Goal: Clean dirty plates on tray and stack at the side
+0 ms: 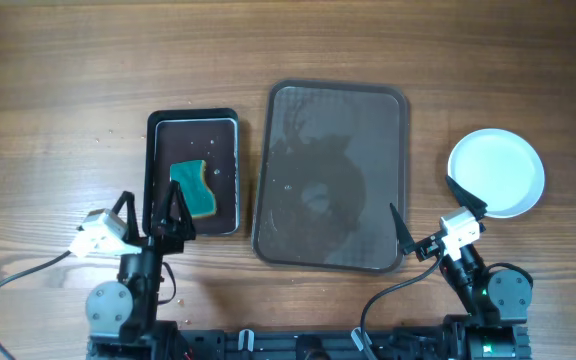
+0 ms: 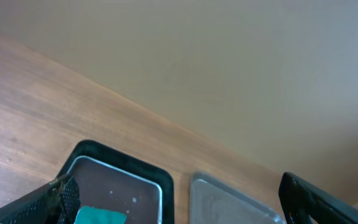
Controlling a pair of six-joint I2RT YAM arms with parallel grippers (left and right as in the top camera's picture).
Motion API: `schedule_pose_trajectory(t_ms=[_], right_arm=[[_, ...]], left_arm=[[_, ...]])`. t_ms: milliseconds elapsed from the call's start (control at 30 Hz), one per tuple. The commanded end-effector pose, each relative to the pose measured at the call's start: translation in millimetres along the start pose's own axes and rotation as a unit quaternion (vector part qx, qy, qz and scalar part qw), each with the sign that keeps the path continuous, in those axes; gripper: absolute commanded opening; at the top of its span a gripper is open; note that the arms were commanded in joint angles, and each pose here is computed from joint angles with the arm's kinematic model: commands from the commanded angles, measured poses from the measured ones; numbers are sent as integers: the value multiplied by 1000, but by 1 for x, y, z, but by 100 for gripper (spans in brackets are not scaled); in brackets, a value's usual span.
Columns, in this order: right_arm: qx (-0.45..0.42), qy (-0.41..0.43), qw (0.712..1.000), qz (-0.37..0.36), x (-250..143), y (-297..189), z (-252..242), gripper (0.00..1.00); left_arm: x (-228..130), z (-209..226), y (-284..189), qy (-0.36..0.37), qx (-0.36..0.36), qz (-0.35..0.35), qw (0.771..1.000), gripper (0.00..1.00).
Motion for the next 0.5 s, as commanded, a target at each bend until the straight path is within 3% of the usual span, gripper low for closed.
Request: schedule_pose_trajectory(t_ms=[0,200,467], right_arm=[[6,-5,1000,-5,1,0,1,100],[6,-5,1000,-5,1,0,1,100],[6,-5,1000,-5,1,0,1,100]], left_arm=[[-15,5,6,2,-10,-8,1000,100],[-47,18,13,4,1,28,1000,100],[-51,16,13,6,-6,38,999,100]])
Point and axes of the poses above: each gripper's point midway between its finger pads, its own y axis out along the fingers, its own z axis along the line the jaws close on, x = y × z, the point moved 10 cm from there along -y, back along the fingers, and after that the axes turned 8 degrees about y, right-handed, at the moved point
